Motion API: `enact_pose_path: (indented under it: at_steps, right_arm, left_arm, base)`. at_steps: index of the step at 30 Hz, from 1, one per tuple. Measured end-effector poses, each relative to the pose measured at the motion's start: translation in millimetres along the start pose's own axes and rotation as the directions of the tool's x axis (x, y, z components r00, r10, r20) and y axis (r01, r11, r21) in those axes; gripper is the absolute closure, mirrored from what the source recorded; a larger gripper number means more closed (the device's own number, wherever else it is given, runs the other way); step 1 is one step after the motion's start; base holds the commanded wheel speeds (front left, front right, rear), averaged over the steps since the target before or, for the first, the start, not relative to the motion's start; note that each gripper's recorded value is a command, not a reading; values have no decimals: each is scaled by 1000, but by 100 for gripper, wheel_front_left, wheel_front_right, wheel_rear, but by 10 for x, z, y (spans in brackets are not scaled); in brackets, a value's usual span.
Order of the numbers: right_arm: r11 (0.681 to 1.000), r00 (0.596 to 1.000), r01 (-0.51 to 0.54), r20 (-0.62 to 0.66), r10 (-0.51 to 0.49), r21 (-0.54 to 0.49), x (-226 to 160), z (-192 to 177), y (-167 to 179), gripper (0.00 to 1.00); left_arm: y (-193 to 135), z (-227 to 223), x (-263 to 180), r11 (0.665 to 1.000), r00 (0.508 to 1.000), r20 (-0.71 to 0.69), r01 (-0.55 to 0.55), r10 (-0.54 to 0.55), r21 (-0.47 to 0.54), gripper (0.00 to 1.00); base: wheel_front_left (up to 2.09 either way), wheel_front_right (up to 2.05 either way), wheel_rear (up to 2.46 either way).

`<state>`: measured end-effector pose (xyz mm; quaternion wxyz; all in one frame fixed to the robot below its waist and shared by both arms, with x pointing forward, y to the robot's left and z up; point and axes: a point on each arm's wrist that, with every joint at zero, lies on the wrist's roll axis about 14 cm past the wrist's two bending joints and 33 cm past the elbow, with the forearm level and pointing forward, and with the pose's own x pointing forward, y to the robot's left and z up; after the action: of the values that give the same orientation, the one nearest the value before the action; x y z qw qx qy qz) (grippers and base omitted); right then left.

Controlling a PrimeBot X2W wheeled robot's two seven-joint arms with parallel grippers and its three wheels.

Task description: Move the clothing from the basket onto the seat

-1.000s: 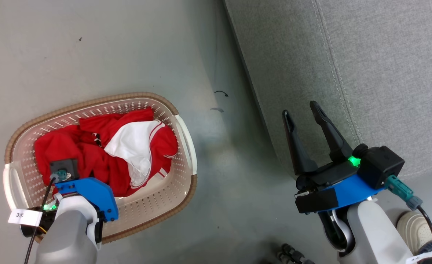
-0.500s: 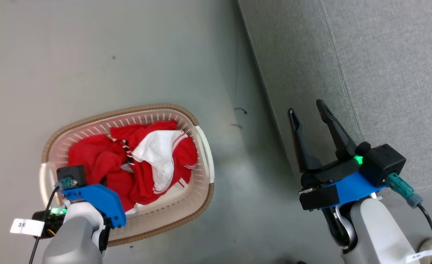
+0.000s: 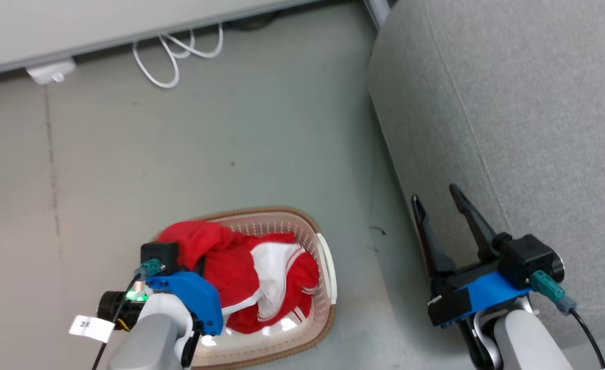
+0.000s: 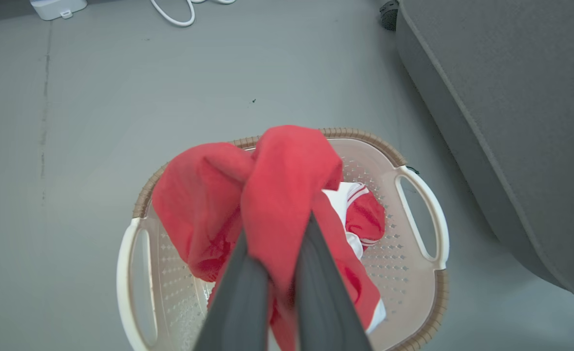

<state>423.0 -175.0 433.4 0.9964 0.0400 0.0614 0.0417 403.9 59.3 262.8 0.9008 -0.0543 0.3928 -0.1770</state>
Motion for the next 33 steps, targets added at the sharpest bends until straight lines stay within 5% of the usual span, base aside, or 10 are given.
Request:
enact_pose_path:
  at_steps: [7,16,33]
  right_arm:
    - [1000,999,-29,42,29,-6,-173,184,139,0]
    - [996,992,-85,93,86,-21,-313,429,357,0]
    - [993,987,-114,113,117,-35,-390,559,473,0]
  left_arm:
    - [-349,557,-339,995,977,189,86,-96,58,100]
    - [-801,1283,-781,974,890,401,175,-218,141,100]
    - [-1579,2229,-1287,896,729,532,274,-431,350,100]
  base:
    - [0,0,0]
    - [0,0,0]
    - [0,0,0]
